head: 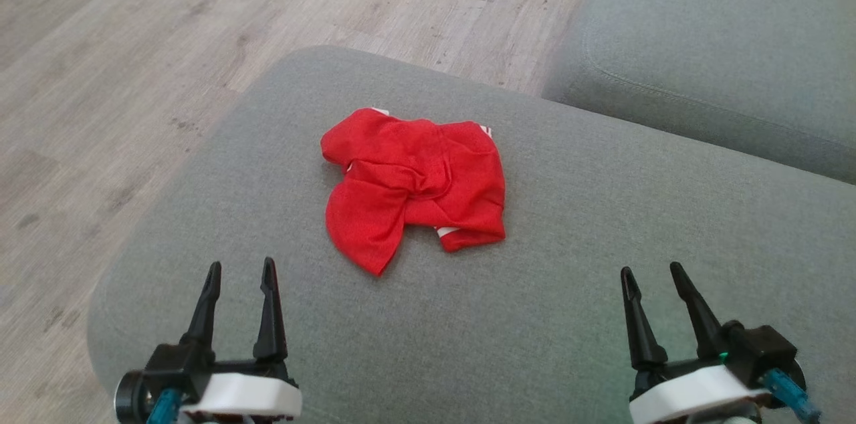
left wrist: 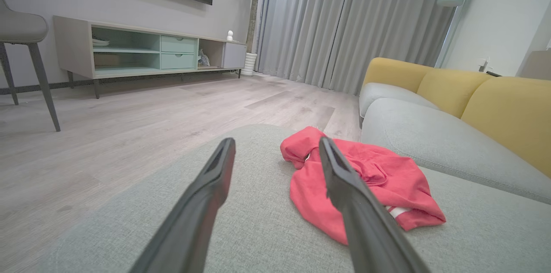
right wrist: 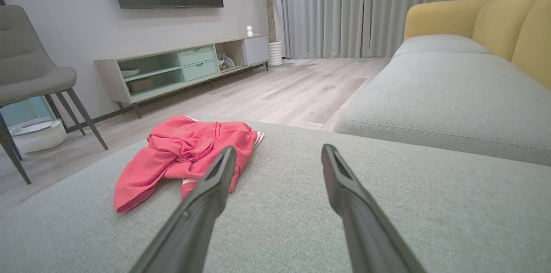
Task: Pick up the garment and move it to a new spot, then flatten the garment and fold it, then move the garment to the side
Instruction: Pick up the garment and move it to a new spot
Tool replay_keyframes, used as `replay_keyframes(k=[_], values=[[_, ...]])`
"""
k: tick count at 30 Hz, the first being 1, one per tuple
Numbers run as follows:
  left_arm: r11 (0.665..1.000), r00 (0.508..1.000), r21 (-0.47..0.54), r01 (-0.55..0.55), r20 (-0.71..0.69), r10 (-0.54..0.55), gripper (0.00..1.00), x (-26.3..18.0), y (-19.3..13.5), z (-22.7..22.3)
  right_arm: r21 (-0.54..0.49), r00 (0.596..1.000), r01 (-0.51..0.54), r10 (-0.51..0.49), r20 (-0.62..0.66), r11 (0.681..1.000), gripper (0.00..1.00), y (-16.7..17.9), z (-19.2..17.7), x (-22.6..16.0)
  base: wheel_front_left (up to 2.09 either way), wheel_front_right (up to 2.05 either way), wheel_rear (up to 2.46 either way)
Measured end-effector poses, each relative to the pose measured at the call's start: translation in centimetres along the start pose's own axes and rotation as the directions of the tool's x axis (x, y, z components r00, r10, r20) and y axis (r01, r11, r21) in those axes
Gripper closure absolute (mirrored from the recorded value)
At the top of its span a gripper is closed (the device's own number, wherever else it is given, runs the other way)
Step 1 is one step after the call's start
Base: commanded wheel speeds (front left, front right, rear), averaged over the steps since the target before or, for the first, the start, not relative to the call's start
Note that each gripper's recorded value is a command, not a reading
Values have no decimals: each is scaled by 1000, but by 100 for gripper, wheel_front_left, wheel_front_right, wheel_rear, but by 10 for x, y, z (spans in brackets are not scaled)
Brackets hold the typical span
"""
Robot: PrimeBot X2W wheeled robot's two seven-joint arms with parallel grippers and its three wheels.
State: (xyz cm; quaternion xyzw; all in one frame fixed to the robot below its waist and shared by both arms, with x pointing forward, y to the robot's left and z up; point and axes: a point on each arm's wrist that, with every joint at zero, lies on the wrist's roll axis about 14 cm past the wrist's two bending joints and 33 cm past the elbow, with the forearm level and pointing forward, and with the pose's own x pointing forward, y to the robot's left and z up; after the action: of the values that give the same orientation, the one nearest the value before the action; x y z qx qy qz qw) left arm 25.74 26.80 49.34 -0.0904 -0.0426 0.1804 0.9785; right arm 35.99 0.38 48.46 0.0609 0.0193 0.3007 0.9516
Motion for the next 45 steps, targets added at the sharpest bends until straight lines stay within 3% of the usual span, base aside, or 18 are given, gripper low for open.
replay_keyframes(k=[8,15,21,28,37,38,39,40,41,45], values=[[999,999,19,35,-33,-35,0,3,-5,-9,13,1000,8,-8,-26,1000,0,-2,-10,-3,0,0,0],[982,971,45,181,-166,-171,0,33,-39,-39,22,997,66,-65,-50,998,0,-23,-20,-4,0,0,0],[920,851,98,379,-427,-305,0,66,-89,-80,18,993,109,-108,-49,994,0,-44,-24,5,0,0,0],[893,715,130,430,-654,-249,0,65,-82,-137,34,981,183,-181,-65,982,0,-70,-32,0,0,0,0],[878,659,154,453,-721,-213,0,73,-83,-156,38,972,226,-222,-74,973,0,-83,-36,-5,0,0,0],[877,656,153,455,-723,-214,23,74,-83,-156,37,972,226,-223,-72,973,0,-84,-36,-5,0,0,0],[879,656,149,452,-724,-215,58,74,-83,-155,36,972,226,-224,-69,973,0,-84,-34,-5,0,0,0],[881,657,145,451,-721,-217,58,73,-84,-155,34,973,226,-224,-64,973,0,-84,-32,-5,0,0,0],[880,661,144,452,-717,-222,100,73,-85,-154,32,973,226,-224,-59,973,0,-84,-30,-5,0,0,0],[880,713,131,457,-646,-274,100,79,-93,-139,23,973,226,-225,-43,974,0,-83,-24,-6,0,0,0]])
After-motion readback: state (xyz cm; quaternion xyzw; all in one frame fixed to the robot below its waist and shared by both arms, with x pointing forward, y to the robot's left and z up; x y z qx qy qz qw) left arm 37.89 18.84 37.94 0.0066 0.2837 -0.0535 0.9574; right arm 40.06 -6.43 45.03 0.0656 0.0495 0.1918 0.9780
